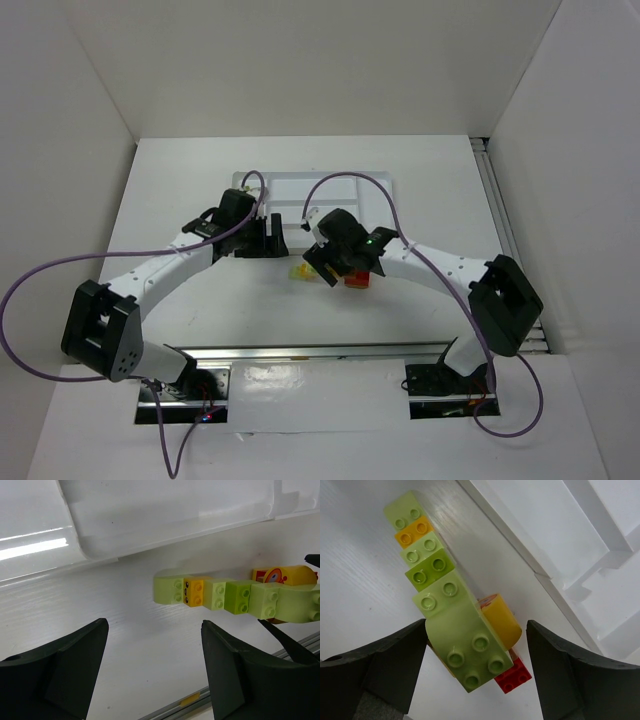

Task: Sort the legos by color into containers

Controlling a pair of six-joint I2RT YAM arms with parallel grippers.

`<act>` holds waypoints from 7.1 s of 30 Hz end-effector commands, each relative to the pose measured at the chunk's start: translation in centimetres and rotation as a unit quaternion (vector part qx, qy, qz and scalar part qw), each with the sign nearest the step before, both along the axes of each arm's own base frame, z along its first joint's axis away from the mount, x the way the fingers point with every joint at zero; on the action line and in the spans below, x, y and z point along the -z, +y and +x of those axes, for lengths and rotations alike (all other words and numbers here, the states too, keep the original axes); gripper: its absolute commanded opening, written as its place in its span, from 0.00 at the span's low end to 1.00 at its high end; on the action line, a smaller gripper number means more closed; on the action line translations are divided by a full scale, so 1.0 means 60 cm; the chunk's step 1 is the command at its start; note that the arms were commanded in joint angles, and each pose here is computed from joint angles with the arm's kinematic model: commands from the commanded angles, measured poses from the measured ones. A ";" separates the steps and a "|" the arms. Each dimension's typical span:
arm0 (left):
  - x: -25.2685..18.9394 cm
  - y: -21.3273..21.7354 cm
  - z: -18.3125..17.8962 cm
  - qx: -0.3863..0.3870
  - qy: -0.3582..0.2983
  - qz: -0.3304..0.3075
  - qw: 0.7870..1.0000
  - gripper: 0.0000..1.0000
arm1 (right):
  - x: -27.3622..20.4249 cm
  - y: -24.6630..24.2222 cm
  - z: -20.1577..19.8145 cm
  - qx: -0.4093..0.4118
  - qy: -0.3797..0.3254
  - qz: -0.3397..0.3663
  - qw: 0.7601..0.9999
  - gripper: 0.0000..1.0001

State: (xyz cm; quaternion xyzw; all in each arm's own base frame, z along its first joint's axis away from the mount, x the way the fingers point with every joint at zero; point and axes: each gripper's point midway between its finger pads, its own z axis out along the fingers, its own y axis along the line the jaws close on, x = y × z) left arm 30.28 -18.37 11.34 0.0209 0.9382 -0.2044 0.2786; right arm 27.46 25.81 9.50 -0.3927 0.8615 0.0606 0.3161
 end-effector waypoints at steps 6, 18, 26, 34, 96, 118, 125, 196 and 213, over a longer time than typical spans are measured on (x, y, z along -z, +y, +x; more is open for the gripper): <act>-0.030 -0.005 0.008 0.008 -0.035 -0.009 0.999 0.86 | -0.018 0.008 0.010 0.036 -0.016 0.046 0.998 0.59; -0.028 -0.017 -0.018 0.024 -0.027 -0.025 0.999 0.89 | -0.124 -0.009 -0.010 0.045 -0.052 0.103 0.992 0.58; -0.080 -0.017 -0.020 0.047 -0.052 -0.157 0.985 0.99 | -0.178 -0.026 -0.018 0.065 -0.071 0.140 0.986 0.57; -0.055 -0.013 -0.006 0.032 -0.029 -0.106 0.993 0.97 | -0.148 -0.043 -0.004 0.107 -0.072 0.121 0.984 0.57; 0.104 -0.178 -0.048 0.296 -0.103 0.126 0.941 0.77 | -0.092 -0.229 0.025 0.383 0.001 0.039 0.923 1.00; 0.088 -0.188 -0.051 0.280 -0.108 0.131 0.945 0.02 | -0.097 -0.215 0.028 0.373 0.009 0.057 0.926 1.00; 0.005 -0.187 -0.103 0.295 -0.122 0.078 0.945 0.00 | -0.130 -0.145 0.032 0.311 0.058 0.184 0.931 1.00; -0.077 -0.166 -0.115 0.278 -0.180 0.050 0.942 0.00 | -0.201 -0.094 0.049 0.197 0.112 0.359 0.906 0.20; -0.124 -0.052 0.202 -0.024 -0.076 0.004 0.997 0.00 | -0.226 -0.214 0.100 0.365 -0.016 0.321 0.874 0.19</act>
